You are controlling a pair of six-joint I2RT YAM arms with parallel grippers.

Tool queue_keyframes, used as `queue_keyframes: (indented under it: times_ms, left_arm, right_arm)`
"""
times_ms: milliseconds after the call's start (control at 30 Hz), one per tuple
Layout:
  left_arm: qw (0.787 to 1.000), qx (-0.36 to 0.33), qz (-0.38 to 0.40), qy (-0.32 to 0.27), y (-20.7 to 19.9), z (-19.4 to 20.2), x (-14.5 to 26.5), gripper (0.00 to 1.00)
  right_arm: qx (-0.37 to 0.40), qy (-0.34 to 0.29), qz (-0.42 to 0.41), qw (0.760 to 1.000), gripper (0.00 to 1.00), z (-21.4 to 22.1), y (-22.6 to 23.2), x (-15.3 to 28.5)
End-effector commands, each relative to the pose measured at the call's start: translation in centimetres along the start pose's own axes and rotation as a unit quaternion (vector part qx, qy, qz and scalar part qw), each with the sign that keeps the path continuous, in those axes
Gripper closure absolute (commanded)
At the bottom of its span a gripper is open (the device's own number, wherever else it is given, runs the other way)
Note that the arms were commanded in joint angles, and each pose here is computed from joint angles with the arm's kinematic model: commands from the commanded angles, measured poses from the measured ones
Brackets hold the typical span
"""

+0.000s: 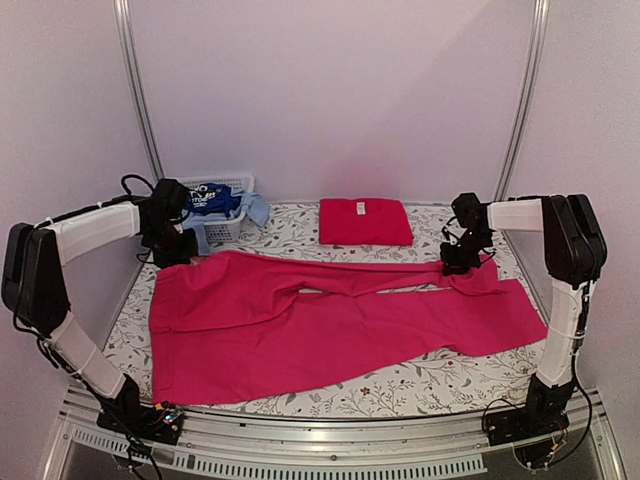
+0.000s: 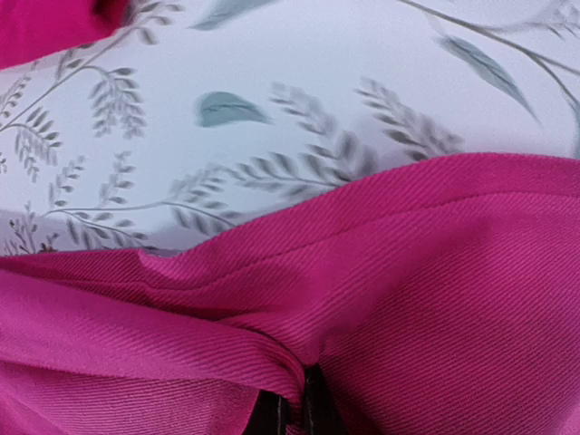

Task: Fold and stack the mixed laundry pile
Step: Flatten out the crumpled trousers at the center of the board.

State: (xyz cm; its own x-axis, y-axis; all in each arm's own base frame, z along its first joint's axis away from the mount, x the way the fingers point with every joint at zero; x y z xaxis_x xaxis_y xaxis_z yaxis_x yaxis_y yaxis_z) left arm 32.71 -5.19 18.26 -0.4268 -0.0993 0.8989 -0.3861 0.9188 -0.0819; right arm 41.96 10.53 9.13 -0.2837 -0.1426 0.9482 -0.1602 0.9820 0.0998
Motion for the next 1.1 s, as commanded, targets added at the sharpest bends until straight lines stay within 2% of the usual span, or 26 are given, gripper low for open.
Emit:
queue_keyframes:
  times_ms: [0, 100, 267, 433, 600, 733, 833, 933, 1067]
  left_arm:
    - [0.995, -0.053, 0.043, -0.070, -2.4, -4.1, 0.3, 1.00]
    - [0.994, -0.045, 0.038, -0.088, -2.1, -6.2, -0.1, 1.00]
    - [0.989, -0.035, 0.053, -0.131, -1.3, -9.9, 0.4, 1.00]
    - [0.989, -0.052, 0.061, -0.126, -1.0, -10.6, 1.2, 1.00]
    - [0.990, -0.047, 0.067, -0.112, 0.2, -8.4, 2.8, 1.00]
    - [0.990, -0.028, 0.094, -0.098, 1.4, -5.4, 5.2, 1.00]
    - [0.993, 0.000, 0.101, -0.066, 2.7, -2.5, 6.3, 1.00]
    - [0.991, 0.024, 0.124, -0.032, 3.0, 0.3, 5.6, 1.00]
    - [0.991, 0.017, 0.129, -0.009, 1.1, 1.2, 2.9, 1.00]
  right_arm:
    - [-0.115, -0.009, 0.065, 0.991, 1.00, 2.0, -6.8, 4.3]
    - [-0.134, -0.030, 0.070, 0.988, 1.00, 2.2, -8.1, 6.3]
    - [-0.122, -0.048, 0.023, 0.991, 1.00, 1.0, -7.3, 7.1]
    - [-0.113, -0.077, 0.024, 0.990, 1.00, -1.7, -7.3, 9.1]
    - [-0.099, -0.063, 0.040, 0.992, 0.99, -1.1, -7.3, 10.0]
    - [-0.099, -0.036, 0.041, 0.994, 0.99, 2.3, -6.9, 10.7]
    - [-0.105, -0.012, 0.030, 0.994, 1.00, 5.9, -6.4, 10.9]
    - [-0.108, -0.008, 0.002, 0.994, 1.00, 8.2, -5.7, 10.1]
    - [-0.103, 0.006, -0.015, 0.995, 1.00, 7.4, -5.4, 7.4]
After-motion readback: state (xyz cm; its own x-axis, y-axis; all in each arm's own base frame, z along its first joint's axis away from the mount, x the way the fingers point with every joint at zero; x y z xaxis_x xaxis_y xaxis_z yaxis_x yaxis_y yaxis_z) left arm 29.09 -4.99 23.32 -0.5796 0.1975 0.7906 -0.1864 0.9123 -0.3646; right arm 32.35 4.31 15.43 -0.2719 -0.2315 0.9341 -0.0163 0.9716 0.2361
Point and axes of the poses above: each gripper's point midway between its finger pads, its own x axis back along the fingers, its own y axis along the line the jaws close on, z = x × y, the point moved 8 cm from there along x, back along the fingers, and after that the axes turned 3 degrees about x, right-handed, at the moved point
